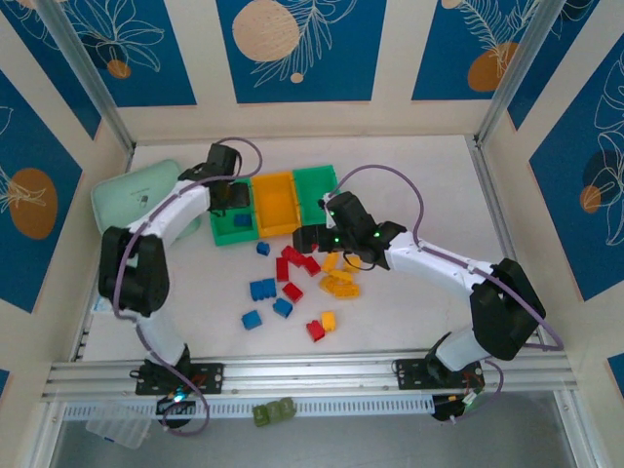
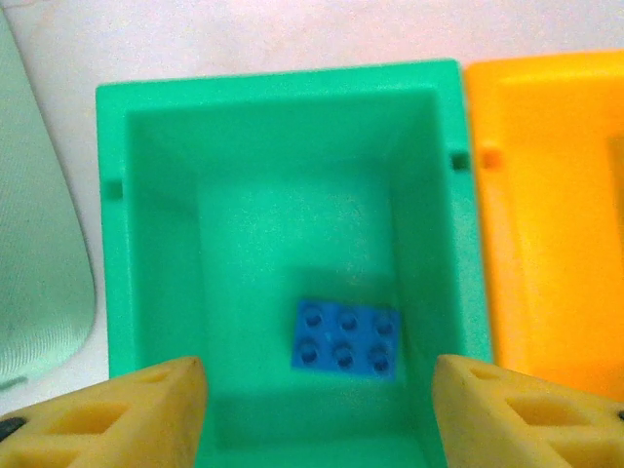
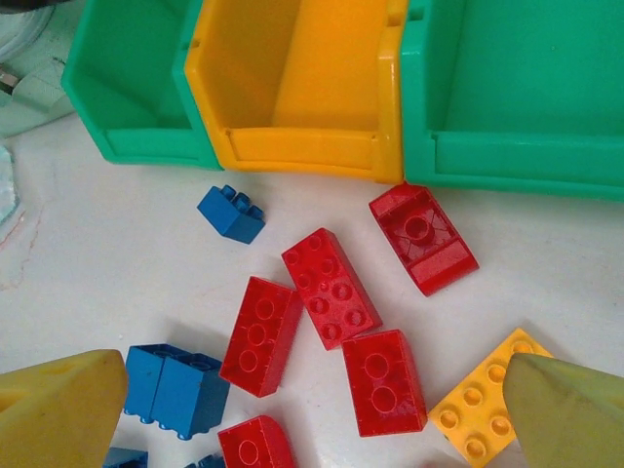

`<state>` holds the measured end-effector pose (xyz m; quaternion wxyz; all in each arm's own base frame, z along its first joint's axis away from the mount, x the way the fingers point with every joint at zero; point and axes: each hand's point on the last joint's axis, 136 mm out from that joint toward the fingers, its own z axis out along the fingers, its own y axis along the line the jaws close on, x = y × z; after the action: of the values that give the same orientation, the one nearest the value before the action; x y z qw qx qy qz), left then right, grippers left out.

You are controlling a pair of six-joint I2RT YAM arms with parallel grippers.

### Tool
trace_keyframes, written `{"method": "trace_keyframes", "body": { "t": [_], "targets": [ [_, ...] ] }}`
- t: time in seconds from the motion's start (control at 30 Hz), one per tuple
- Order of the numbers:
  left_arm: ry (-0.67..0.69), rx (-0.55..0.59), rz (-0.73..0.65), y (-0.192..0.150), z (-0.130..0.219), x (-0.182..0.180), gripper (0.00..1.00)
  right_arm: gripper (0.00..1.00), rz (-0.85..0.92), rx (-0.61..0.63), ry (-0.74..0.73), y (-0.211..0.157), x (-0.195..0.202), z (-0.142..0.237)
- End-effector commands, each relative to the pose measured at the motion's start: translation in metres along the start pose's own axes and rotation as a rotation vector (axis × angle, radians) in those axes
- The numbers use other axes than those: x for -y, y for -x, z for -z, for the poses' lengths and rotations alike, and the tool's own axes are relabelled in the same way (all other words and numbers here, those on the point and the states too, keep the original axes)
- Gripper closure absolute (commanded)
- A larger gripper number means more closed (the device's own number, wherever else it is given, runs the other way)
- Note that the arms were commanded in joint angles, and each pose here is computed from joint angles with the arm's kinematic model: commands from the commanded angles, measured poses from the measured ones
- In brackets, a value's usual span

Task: Sort the legos into containers by color
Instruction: Place the lego in the container, then pick up the lego from the center of the table.

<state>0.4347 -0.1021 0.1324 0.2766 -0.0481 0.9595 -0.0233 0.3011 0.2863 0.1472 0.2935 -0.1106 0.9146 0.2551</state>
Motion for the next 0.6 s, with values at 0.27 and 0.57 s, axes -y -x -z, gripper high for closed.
{"method": "trace_keyframes", "body": {
  "t": [0.27, 0.57],
  "targets": [
    [-0.223, -0.068, -0.097, -0.090, 0.058, 0.044, 0.36, 0.01, 0.119, -0.069, 0.067, -0.041, -0.009, -0.002],
    [-0.266, -0.097, -0.145, -0.134, 0.053, 0.067, 0.34, 0.01, 0.248, -0.080, 0.198, -0.065, -0.032, -0.019]
  ]
}}
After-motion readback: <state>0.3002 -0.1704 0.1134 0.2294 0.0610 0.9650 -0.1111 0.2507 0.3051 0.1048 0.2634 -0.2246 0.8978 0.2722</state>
